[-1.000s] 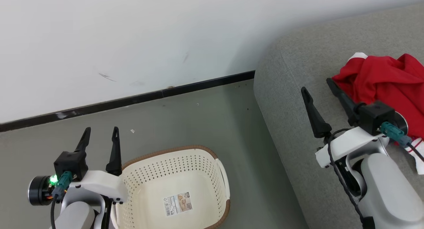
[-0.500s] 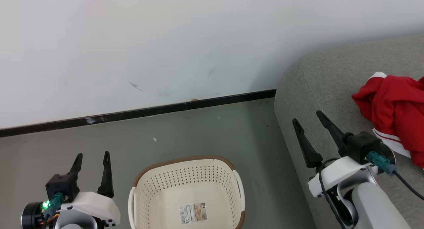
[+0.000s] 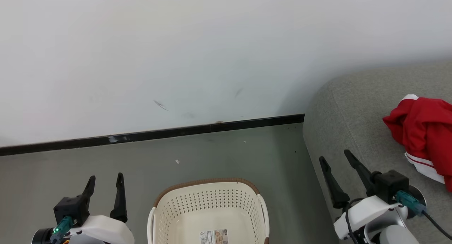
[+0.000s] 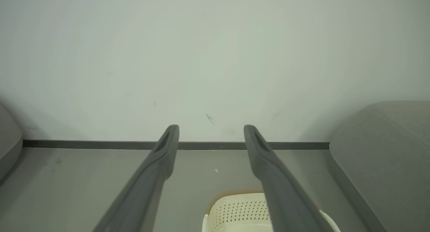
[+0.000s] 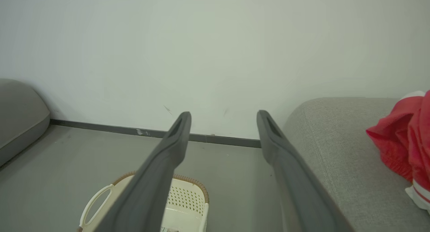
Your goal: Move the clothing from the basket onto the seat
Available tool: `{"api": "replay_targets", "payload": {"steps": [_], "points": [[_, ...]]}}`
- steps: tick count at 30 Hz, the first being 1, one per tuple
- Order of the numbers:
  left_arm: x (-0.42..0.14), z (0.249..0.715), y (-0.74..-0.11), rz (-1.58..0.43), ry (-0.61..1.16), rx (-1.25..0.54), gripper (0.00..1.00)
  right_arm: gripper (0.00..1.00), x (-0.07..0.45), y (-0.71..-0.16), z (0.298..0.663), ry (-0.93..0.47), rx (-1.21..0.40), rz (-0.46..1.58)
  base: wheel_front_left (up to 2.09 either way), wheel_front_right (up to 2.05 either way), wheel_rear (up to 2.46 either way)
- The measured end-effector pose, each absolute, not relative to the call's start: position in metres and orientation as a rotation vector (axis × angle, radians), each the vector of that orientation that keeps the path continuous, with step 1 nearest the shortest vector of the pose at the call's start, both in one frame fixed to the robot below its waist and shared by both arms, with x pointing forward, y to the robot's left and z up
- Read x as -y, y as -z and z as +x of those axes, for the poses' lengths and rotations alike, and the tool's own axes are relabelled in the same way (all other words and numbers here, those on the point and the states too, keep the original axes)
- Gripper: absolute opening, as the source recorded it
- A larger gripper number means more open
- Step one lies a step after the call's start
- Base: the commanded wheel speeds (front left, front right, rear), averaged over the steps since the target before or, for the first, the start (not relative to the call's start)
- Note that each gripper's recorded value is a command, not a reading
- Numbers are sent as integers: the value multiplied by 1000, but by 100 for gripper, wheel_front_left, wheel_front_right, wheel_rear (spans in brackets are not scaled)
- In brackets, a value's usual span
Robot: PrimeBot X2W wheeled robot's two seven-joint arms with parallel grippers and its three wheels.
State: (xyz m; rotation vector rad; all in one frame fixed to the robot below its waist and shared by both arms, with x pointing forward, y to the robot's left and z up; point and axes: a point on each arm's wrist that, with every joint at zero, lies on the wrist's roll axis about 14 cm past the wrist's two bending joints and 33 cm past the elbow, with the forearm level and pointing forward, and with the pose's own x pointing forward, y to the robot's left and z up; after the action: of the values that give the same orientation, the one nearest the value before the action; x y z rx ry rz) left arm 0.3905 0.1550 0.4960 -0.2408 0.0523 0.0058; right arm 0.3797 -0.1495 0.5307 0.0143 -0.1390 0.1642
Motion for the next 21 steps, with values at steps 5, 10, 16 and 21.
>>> {"api": "replay_targets", "payload": {"steps": [5,10,16,21], "points": [[-157,382,-496,-247,-8,-50,100,100,147,-528,371,-166,135,21,0,0,0],[-158,379,-501,-251,-10,-34,100,100,147,-529,365,-164,138,26,0,0,0],[-161,378,-507,-256,-4,-17,100,100,148,-528,360,-160,139,29,0,0,0],[-164,378,-507,-246,1,-17,100,100,147,-528,358,-160,138,54,0,0,0]]}}
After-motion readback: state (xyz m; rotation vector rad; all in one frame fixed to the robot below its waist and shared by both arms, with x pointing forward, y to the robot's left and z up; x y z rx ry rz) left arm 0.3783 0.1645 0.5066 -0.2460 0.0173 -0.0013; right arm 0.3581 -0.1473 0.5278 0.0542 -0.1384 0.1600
